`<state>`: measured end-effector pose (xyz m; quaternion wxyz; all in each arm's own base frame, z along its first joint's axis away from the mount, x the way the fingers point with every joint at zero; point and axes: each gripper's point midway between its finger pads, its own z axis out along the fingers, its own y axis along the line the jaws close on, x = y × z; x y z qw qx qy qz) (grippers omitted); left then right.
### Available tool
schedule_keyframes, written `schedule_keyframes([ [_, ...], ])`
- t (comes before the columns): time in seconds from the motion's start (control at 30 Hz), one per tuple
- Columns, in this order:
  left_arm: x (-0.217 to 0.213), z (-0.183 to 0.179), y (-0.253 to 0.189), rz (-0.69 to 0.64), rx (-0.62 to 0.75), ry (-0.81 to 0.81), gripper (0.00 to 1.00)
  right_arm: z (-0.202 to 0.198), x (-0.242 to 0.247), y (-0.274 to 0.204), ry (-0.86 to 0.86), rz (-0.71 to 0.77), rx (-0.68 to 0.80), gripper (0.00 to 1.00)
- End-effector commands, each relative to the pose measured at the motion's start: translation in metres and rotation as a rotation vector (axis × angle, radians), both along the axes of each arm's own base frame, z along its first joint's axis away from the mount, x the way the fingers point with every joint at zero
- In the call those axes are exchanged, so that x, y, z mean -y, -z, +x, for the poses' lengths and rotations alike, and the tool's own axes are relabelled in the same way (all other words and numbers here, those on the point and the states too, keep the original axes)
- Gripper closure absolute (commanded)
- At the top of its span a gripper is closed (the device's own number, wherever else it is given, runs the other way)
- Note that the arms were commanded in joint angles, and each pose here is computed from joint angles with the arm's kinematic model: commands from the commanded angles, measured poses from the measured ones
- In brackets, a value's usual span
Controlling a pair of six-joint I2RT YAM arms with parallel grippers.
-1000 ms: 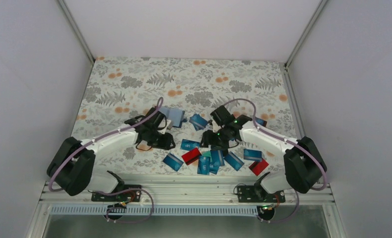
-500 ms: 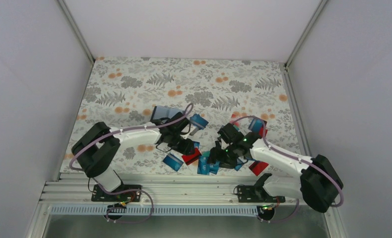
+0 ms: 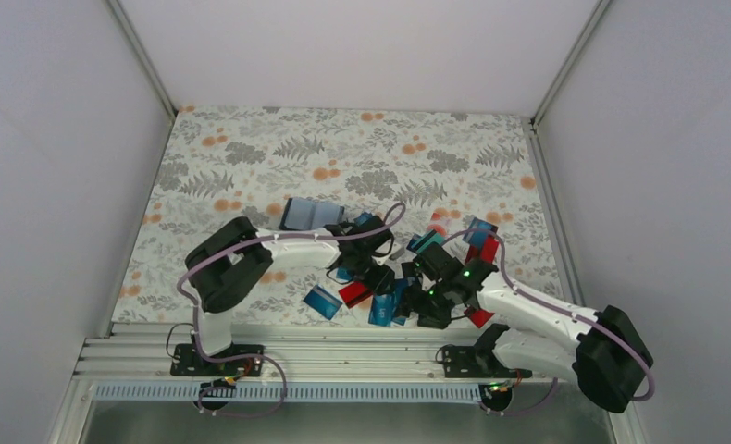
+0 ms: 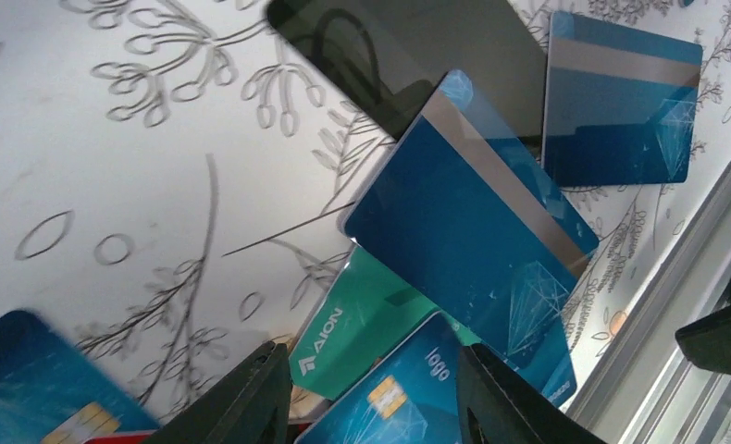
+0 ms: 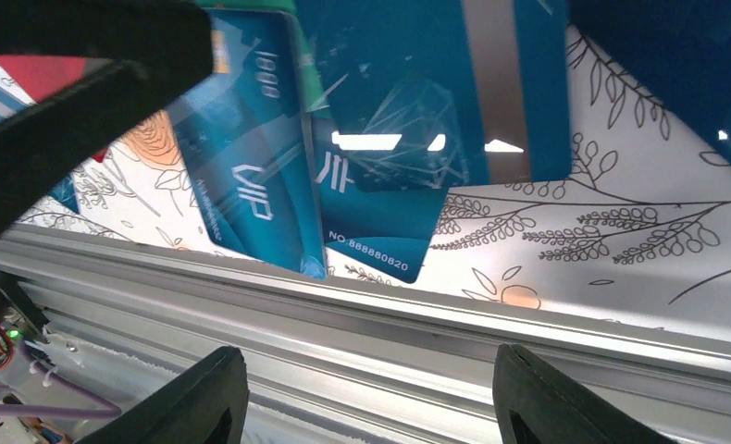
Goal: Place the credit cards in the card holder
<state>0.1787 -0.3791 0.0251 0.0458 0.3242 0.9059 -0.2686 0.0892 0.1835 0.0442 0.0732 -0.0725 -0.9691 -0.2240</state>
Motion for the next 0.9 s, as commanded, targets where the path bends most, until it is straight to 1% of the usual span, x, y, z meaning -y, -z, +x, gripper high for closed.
schedule_keyframes([
  [0.0,-0.007,-0.018,0.025,0.094,-0.006,0.046,0.54,-0.006,0.004,0.0,0.01,-0.007,-0.005,0.33],
  [0.13,-0.017,-0.038,0.029,0.112,-0.018,0.052,0.54,-0.006,0.003,0.0,0.008,-0.003,0.0,0.34],
  [0.27,-0.026,-0.05,0.026,0.108,-0.025,0.035,0.54,-0.002,0.002,-0.001,0.015,0.002,0.017,0.36],
  [0.37,-0.024,-0.047,0.015,0.092,-0.012,0.011,0.54,-0.001,0.002,0.001,0.023,0.0,0.023,0.37],
  [0.53,-0.004,-0.031,-0.031,0.02,0.045,-0.018,0.54,0.012,0.002,0.001,0.045,-0.018,0.074,0.41],
  [0.67,-0.005,-0.029,-0.05,0.0,0.056,-0.04,0.54,0.027,0.001,0.002,0.059,-0.05,0.119,0.44],
  [0.77,-0.013,-0.035,-0.05,0.007,0.043,-0.048,0.54,0.041,0.006,0.003,0.094,-0.098,0.149,0.43],
  [0.87,-0.023,-0.045,-0.041,0.012,0.005,-0.049,0.54,0.052,0.01,0.005,0.119,-0.137,0.166,0.43],
])
